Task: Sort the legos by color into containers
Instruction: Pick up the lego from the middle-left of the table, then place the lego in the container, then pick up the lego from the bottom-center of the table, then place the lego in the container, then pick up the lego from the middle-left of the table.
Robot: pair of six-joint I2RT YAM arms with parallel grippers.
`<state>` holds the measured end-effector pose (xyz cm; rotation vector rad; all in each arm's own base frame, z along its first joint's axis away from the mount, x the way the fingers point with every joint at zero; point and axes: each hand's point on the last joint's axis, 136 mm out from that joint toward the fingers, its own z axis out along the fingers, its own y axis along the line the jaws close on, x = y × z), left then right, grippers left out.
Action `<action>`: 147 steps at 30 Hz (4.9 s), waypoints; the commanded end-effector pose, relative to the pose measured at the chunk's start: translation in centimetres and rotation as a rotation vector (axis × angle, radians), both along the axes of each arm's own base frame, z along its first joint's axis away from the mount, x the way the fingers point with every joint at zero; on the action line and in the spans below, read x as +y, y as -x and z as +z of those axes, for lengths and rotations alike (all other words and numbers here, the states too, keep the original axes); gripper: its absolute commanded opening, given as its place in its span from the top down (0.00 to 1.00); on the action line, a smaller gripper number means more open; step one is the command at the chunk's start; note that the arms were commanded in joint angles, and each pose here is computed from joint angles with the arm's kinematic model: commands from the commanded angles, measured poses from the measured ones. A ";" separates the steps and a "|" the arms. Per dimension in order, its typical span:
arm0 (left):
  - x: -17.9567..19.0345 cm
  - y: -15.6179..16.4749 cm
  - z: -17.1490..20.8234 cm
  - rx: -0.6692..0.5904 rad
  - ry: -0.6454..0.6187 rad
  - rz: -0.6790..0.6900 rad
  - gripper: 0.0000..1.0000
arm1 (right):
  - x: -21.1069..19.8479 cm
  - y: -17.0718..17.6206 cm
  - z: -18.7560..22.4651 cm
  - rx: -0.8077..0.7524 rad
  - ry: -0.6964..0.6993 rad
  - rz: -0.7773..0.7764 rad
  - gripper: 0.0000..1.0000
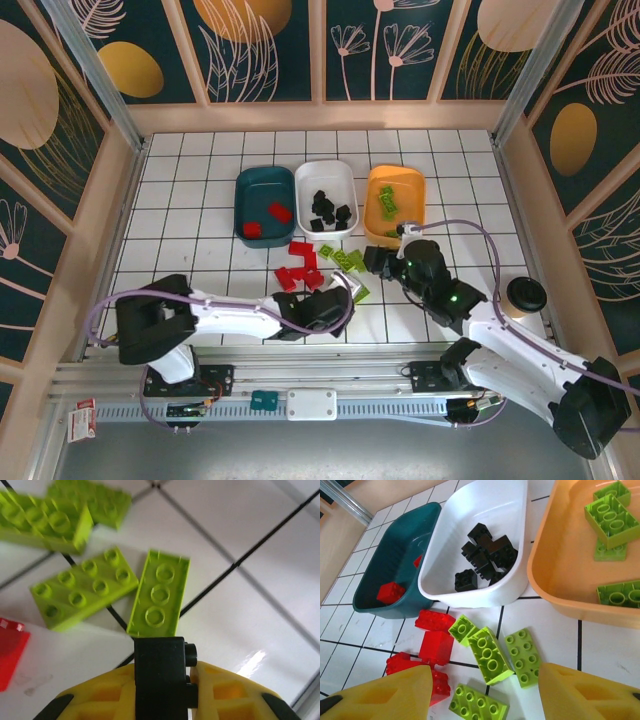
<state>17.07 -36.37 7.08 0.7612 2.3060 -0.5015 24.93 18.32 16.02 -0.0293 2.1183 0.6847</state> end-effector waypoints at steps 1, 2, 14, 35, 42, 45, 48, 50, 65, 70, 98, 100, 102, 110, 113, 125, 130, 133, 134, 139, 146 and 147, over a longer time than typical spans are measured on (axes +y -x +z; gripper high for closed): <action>1.6 -4.2 5.2 -0.037 0.170 0.128 0.81 | -0.4 0.3 -0.8 0.015 -0.009 -0.023 0.42; 2.4 -5.8 6.3 -0.040 0.205 0.167 0.81 | -0.4 0.4 -1.1 0.021 -0.008 -0.024 0.42; 2.8 -20.6 7.9 0.021 0.253 0.360 0.84 | 0.1 1.8 -4.0 0.089 0.033 -0.004 0.42; 2.1 -25.8 14.5 0.052 0.474 0.396 0.18 | 1.9 2.9 -9.6 0.212 0.302 0.110 0.40; 5.8 -18.0 16.9 0.026 0.577 0.369 0.02 | 5.1 2.9 -9.3 0.167 0.273 0.166 0.31; 8.3 -15.2 15.6 0.034 0.591 0.403 0.02 | 6.3 2.5 -9.5 0.166 0.251 0.143 0.25; 10.8 -13.1 14.6 0.034 0.590 0.441 0.02 | 7.3 1.9 -9.8 0.164 0.246 0.108 0.16; 12.2 -12.0 14.1 0.031 0.585 0.461 0.02 | 7.7 1.5 -10.0 0.166 0.240 0.065 0.08; 16.9 -8.9 11.8 0.006 0.558 0.558 0.02 | 8.7 0.5 -12.8 0.183 0.372 -0.040 0.26; 16.9 -8.8 11.8 0.005 0.559 0.553 0.01 | 8.5 1.0 -12.9 0.177 0.393 -0.039 0.24; 18.5 -7.8 11.1 -0.010 0.518 0.577 0.02 | 7.6 -0.1 -2.6 -0.026 0.254 0.033 0.54; 18.5 -7.6 10.5 0.001 0.512 0.577 0.01 | 5.5 -1.9 -1.1 -0.029 0.218 -0.014 0.54; 18.5 -7.5 10.0 0.013 0.508 0.577 0.01 | 3.3 -3.8 -0.2 -0.031 0.205 -0.069 0.54; 18.6 -6.8 7.9 0.060 0.482 0.576 0.02 | -2.5 -11.9 -2.3 0.072 0.225 -0.215 0.53; 18.7 -6.5 7.0 0.078 0.464 0.579 0.03 | -2.8 -14.1 -4.1 0.120 0.255 -0.223 0.52; 17.8 -6.3 1.7 0.164 0.313 0.543 0.18 | -1.2 -15.5 -1.3 0.066 0.212 -0.202 0.16; 16.8 -6.0 -0.2 0.157 0.199 0.511 0.24 | -0.8 -13.6 -1.2 0.055 0.215 -0.187 0.16; 16.3 -5.8 -1.2 0.157 0.149 0.497 0.23 | -0.9 -12.6 -1.7 0.060 0.202 -0.180 0.16; 16.2 -5.8 -1.6 0.158 0.136 0.496 0.23 | -1.0 -12.4 -1.7 0.059 0.196 -0.181 0.16; 15.0 -6.1 -2.1 0.155 0.129 0.466 0.20 | -1.4 -11.5 -1.8 0.057 0.186 -0.182 0.16; 13.4 -7.3 -2.5 0.148 0.126 0.456 0.18 | -1.9 -10.7 -2.2 0.059 0.193 -0.184 0.16; 13.4 -7.4 -2.8 0.149 0.114 0.460 0.20 | -2.0 -10.6 -2.1 0.057 0.193 -0.187 0.16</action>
